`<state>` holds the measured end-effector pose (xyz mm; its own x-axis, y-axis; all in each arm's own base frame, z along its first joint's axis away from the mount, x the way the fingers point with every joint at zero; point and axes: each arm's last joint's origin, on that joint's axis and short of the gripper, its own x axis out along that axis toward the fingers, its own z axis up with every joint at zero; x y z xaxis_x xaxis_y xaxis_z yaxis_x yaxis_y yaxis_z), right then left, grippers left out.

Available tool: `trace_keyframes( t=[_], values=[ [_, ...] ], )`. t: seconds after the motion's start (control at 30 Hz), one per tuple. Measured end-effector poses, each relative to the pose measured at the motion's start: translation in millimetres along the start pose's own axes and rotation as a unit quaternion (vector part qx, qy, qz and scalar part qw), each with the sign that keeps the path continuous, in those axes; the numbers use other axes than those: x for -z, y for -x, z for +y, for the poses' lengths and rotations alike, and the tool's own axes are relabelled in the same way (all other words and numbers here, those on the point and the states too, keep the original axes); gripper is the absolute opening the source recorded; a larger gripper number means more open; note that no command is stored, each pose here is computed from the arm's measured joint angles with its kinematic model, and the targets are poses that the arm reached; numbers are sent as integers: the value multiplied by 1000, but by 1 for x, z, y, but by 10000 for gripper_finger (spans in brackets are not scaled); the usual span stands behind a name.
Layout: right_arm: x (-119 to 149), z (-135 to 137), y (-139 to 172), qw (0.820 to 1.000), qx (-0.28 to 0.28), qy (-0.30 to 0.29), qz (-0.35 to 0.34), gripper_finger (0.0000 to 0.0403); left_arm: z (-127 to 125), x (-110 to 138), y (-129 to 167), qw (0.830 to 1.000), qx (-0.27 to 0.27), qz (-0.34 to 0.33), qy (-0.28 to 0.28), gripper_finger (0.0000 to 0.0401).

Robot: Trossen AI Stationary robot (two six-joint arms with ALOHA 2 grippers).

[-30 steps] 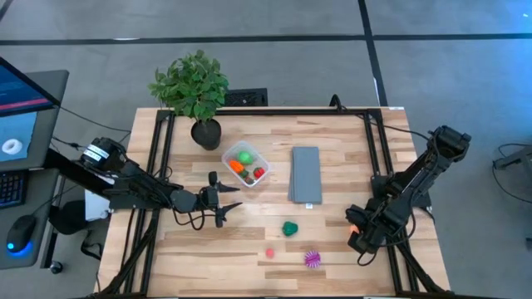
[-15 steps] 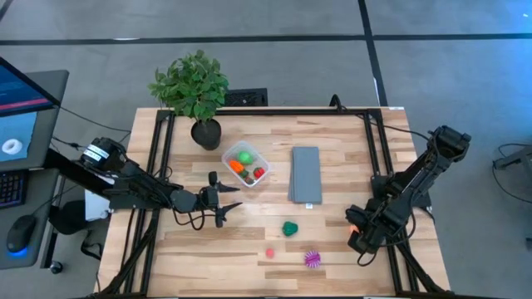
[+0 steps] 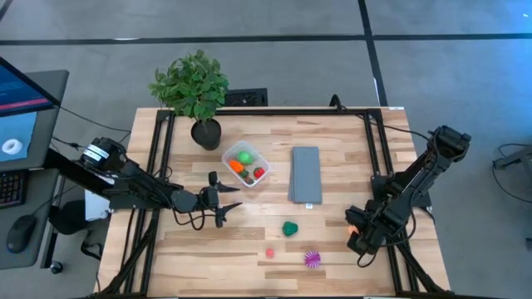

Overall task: Pick and placing Produce into tupperware
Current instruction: Put the orange peach into the transparent bin

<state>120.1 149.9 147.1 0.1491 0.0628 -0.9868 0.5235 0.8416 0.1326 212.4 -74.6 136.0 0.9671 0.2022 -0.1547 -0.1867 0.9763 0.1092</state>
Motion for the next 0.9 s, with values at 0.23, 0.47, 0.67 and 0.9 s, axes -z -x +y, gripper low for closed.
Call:
trace_keyframes(
  t=[0.23,0.47,0.67,0.9],
  values=[
    [-2,1,6,1000,-18,12,-18,265,0,1,0,1000,0,3,3,213],
    [-10,3,34,988,-69,42,-131,265,0,1,0,1000,0,3,4,213],
    [-17,-4,56,963,-85,72,-244,265,0,1,0,1000,4,3,4,213],
    [-38,-4,71,929,-87,118,-341,265,-2,1,1,1000,16,3,8,213]
  ],
)
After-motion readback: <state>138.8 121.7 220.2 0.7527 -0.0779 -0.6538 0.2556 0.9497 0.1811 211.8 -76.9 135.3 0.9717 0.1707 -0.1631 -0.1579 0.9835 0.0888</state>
